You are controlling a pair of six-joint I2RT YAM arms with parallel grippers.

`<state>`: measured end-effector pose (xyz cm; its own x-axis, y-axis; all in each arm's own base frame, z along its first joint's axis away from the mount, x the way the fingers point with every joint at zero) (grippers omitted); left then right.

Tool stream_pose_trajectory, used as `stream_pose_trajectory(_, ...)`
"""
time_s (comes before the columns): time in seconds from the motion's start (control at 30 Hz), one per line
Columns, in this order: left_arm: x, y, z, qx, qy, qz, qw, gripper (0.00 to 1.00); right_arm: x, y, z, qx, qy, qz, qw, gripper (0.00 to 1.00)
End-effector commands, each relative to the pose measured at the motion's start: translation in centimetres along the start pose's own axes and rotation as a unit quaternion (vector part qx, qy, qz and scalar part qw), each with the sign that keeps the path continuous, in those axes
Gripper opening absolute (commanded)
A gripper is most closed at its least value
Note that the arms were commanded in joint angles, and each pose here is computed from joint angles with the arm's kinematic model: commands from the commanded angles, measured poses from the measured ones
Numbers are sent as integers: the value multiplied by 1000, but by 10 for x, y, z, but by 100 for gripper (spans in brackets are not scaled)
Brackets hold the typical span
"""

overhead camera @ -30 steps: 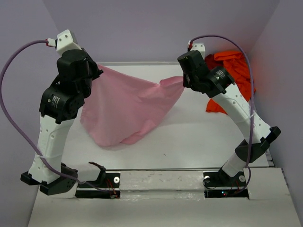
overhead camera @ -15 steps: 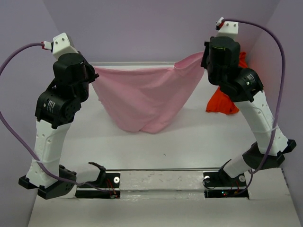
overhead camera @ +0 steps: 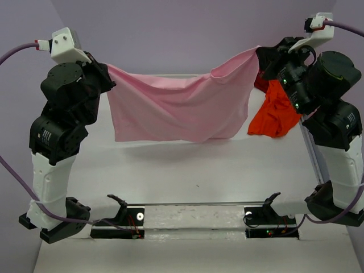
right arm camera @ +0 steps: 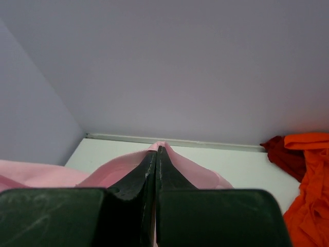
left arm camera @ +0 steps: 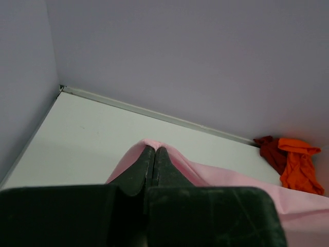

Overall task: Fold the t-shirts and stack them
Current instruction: Flatten out the crumpled T-shirt at the center of the board.

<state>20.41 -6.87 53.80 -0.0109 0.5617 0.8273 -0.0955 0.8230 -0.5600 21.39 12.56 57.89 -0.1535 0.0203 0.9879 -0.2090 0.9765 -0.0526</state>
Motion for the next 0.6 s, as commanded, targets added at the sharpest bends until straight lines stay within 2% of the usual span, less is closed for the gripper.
stream_pose_trajectory(0.0,32,-2,32,-66,-42,17,997,0,28,-8,35,56,-67,-28,996,0)
stream_pose_trajectory(0.1,39,6,52,-94,-56,37,993,0,30,-19,59,53,-77,-59,994,0)
stream_pose_trajectory(0.23,41,19,68,-93,-55,37,993,0,32,-29,88,59,-74,-95,991,0)
stream_pose_trajectory(0.33,41,25,72,-86,-64,37,994,0,34,-31,92,59,-76,-100,990,0)
stream_pose_trajectory(0.4,40,24,69,-85,-71,41,993,0,32,-27,77,50,-66,-77,994,0)
stream_pose_trajectory(0.53,26,12,41,-74,-70,50,994,0,34,-24,44,-18,-74,-101,992,0)
stream_pose_trajectory(0.57,20,10,31,-61,-71,56,994,0,26,-15,23,-25,-67,-96,993,0)
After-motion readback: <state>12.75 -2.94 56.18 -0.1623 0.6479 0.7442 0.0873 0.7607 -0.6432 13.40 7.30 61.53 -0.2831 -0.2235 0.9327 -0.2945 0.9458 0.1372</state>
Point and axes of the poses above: each gripper's point midway between its finger pads, its own z axis back along the fingers, its own y axis along the line the jaws close on, x = y × z, the point moved 8 cm from there along z, back along the fingers, and after that the axes turned 15 degrees about z, right-handed, at the moved point
